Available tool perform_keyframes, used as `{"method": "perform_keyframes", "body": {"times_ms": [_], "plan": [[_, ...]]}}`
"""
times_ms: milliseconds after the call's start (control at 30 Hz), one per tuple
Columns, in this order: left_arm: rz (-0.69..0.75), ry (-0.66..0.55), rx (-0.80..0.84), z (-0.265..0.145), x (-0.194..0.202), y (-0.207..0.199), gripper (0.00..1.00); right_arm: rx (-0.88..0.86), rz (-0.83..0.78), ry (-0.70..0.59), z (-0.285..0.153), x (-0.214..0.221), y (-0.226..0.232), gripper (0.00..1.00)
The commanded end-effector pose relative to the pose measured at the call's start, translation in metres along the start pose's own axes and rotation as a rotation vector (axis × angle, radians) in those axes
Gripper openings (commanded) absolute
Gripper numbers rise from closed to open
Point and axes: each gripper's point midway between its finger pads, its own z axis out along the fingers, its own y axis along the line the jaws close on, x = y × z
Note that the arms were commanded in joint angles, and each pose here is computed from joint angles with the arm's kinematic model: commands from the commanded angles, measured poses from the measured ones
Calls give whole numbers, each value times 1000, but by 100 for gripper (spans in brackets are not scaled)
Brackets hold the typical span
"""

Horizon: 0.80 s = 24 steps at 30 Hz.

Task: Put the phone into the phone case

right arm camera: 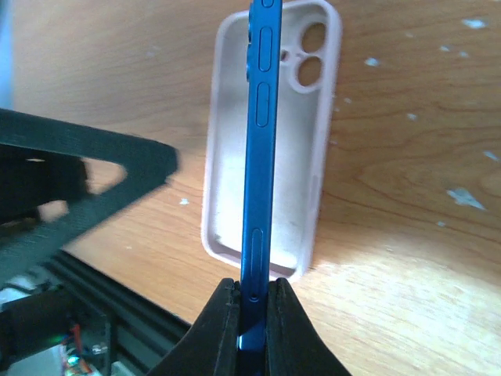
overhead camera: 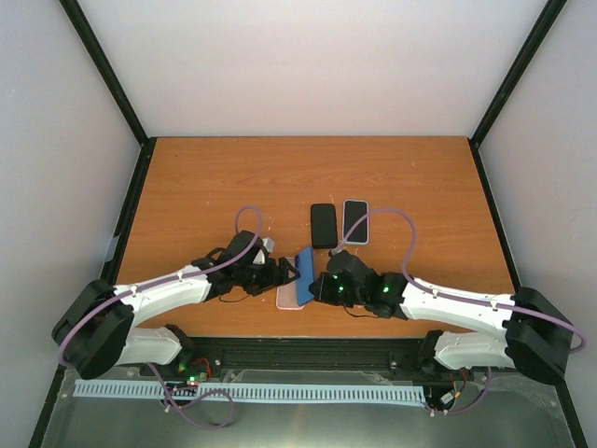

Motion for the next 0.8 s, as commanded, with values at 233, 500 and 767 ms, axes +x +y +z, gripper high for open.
{"method": "perform_keyframes", "body": {"times_ms": [233, 500, 767], "plan": [[-89, -103, 57, -30, -29, 20, 78, 274, -30, 13, 10, 2, -9, 3], [-133, -82, 112, -27, -29, 34, 70, 489, -121, 6, 21, 0, -6, 3], [-146, -54, 119, -20, -21, 44, 66, 485, -191, 40, 49, 6, 22, 16]]}}
